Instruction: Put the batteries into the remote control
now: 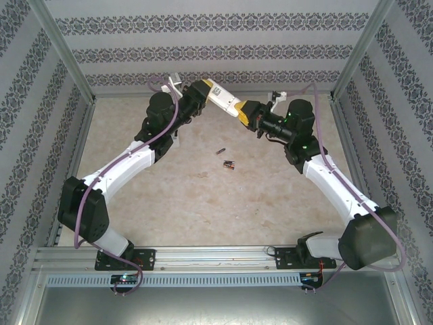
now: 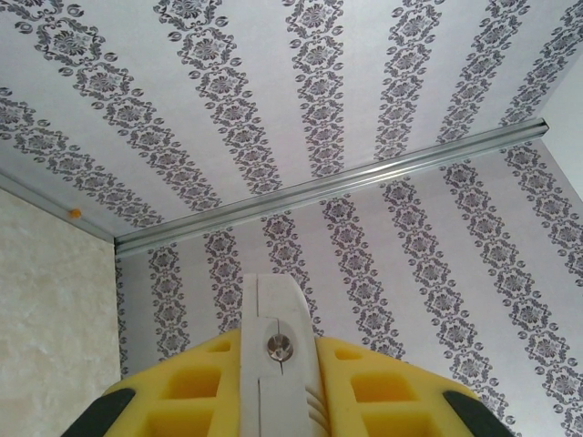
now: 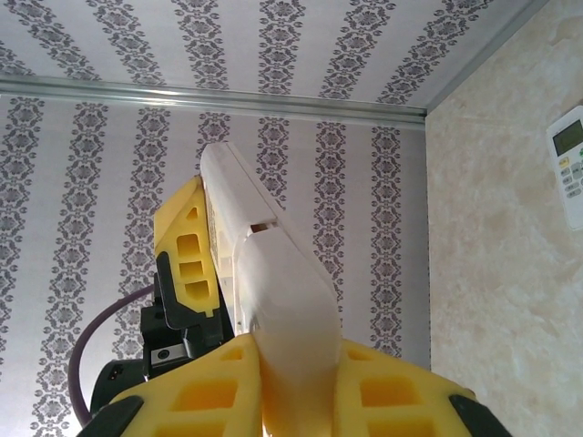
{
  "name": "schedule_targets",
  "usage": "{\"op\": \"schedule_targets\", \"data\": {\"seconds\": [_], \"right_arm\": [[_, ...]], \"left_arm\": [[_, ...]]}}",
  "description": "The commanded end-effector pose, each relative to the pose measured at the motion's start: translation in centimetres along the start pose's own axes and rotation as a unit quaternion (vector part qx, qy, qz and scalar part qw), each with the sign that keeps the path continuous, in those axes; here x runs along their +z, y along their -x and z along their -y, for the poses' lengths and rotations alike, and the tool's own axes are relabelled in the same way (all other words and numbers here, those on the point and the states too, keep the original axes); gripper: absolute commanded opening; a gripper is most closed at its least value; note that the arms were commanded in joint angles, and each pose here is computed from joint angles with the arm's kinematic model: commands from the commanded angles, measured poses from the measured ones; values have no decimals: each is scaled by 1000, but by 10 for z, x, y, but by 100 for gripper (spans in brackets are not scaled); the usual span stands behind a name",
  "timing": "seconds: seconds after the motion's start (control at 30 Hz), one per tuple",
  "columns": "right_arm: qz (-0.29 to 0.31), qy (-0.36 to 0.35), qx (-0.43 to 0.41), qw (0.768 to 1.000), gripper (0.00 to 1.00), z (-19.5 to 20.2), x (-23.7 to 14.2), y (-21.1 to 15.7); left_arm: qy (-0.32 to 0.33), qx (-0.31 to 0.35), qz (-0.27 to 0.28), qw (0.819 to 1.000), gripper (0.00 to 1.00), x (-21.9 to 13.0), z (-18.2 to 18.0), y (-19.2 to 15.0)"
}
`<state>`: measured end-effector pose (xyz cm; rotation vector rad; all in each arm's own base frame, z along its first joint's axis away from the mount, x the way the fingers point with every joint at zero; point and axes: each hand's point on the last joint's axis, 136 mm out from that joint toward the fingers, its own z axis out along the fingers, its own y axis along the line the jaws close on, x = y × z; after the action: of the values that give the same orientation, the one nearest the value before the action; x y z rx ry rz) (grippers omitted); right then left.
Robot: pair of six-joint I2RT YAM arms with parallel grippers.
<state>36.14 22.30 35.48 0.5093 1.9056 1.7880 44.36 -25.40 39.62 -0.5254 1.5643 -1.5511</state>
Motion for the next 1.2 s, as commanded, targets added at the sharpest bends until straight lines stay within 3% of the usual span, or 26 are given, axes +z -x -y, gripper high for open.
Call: {"op": "schedule_targets", "data": {"seconds": [0.0, 0.07, 0.2, 0.4, 0.63, 0.83, 0.9, 1.17], "right_arm": [[31, 9, -7, 999, 14, -2, -18, 14], [29, 11, -6, 999, 13, -2, -18, 13], [27, 11, 1, 1000, 26, 2, -21, 12], [30, 18, -13, 999, 6, 1, -28, 10], [47, 11, -18, 999, 10, 8, -38, 13], [99, -77, -35, 992, 11, 71, -65, 44], [90, -87, -26, 992, 12, 81, -63, 50], [-57, 36, -64, 996, 50, -17, 6, 2]], "left_arm": [[-38, 26, 152, 987, 0, -31, 34, 89], [-36, 26, 148, 988, 0, -29, 32, 88], [-32, 25, 150, 988, 0, -29, 28, 88], [-30, 17, 138, 990, 0, -25, 26, 85], [-24, 28, 138, 990, 0, -27, 25, 85], [7, 56, 101, 993, 0, -28, 17, 72], [16, 59, 84, 995, 0, -27, 12, 66], [20, 60, 54, 997, 0, -22, 10, 50]]}}
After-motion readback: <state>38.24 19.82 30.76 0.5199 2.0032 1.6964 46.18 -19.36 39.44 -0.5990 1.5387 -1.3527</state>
